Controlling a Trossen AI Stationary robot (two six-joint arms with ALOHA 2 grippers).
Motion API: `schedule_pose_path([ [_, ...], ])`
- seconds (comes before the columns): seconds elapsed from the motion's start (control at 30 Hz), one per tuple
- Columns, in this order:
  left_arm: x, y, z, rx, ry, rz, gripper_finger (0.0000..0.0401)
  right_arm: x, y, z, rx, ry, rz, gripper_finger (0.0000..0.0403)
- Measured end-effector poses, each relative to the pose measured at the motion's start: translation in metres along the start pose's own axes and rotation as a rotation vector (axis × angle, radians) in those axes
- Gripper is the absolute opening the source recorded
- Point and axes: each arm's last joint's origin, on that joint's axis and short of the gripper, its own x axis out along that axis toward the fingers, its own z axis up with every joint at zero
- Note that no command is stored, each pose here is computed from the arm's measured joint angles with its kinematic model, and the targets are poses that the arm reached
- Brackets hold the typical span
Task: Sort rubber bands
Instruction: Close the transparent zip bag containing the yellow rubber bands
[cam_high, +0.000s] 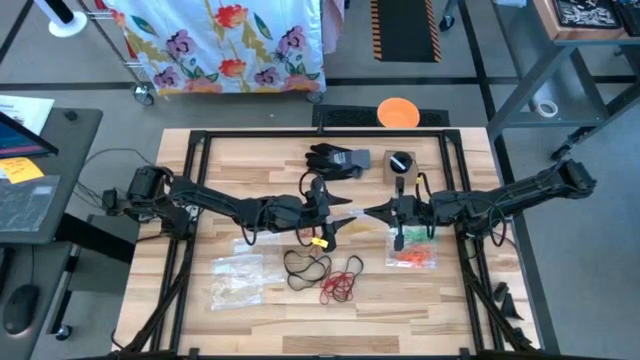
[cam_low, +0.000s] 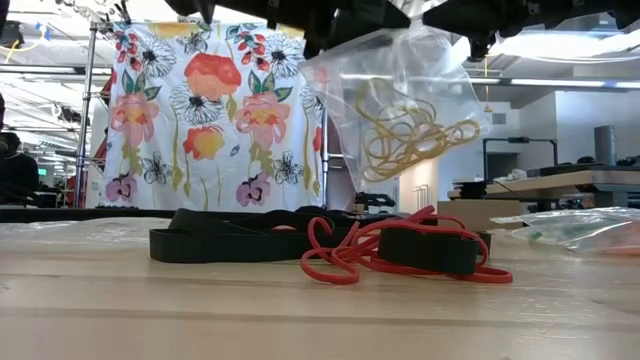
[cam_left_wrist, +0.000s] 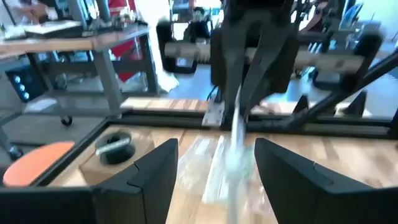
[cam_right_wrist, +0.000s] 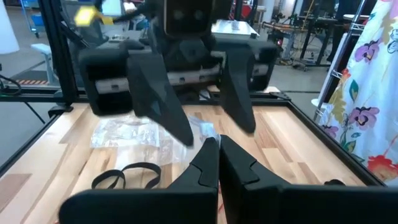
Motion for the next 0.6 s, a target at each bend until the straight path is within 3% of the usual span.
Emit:
schedule_pose_path([
  [0.6,0.0013,-0.0008,0.0004,-0.018,0.078,-0.008,0.019,0.0001,0.0001,-0.0009,-0.003,0.008,0.0,0.0],
])
